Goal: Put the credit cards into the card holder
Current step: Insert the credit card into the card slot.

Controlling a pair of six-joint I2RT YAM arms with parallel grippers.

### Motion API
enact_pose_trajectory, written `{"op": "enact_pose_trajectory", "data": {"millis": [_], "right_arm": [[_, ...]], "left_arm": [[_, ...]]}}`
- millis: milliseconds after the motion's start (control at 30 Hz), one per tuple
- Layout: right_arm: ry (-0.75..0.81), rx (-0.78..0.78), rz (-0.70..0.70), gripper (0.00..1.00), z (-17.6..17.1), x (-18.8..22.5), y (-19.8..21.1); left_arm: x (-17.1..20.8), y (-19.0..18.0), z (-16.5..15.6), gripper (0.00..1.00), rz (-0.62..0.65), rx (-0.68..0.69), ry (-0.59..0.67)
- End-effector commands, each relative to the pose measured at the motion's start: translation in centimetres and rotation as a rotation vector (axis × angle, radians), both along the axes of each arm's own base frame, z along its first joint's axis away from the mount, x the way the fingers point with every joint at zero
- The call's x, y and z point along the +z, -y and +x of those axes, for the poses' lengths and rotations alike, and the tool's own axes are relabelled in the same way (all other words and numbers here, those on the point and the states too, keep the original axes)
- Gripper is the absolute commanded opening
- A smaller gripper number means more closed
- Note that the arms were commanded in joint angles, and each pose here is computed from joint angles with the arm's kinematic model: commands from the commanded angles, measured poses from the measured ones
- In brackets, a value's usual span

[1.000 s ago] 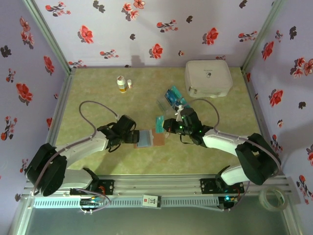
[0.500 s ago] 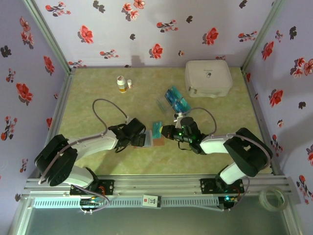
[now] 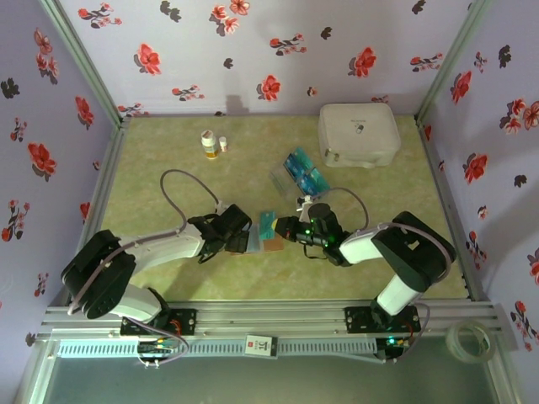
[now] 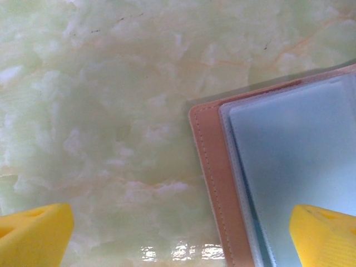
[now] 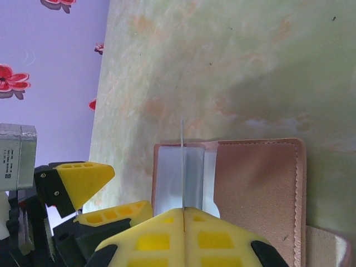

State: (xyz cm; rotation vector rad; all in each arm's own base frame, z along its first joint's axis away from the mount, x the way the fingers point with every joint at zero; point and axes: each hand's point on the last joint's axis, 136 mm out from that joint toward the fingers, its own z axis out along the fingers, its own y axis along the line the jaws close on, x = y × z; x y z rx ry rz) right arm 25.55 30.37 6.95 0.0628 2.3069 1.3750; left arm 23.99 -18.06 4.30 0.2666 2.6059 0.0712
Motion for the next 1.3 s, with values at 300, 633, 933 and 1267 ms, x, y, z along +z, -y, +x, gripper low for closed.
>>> {"op": "enact_pose_trajectory", "data": {"millis": [300,633,933,1267], "right_arm": [[0.001,0.02,0.059,0.0,-0.4,-0.1,-0.9],[0.002,0.025,0.08,0.0,-0.4,-0.6,-1.2],[-0.002,0.032,0.109,0.0,-0.4,-1.3,-1.4],[-0.009,0.038,0.151,0.0,-0.6,-1.5,-1.9]], "left_arm": [[-1.4,-2.3,-0.9,1.0,0.113,0.037,-0.028],[-1.5,-2.8,-1.1,1.0,0.125,0.05,-0.029],[-1.8,-2.9,-1.1,1.0,0.13,0.052,-0.032],[-2.0,-2.9,-1.2,1.0,0.13,0.053,-0.033]]}}
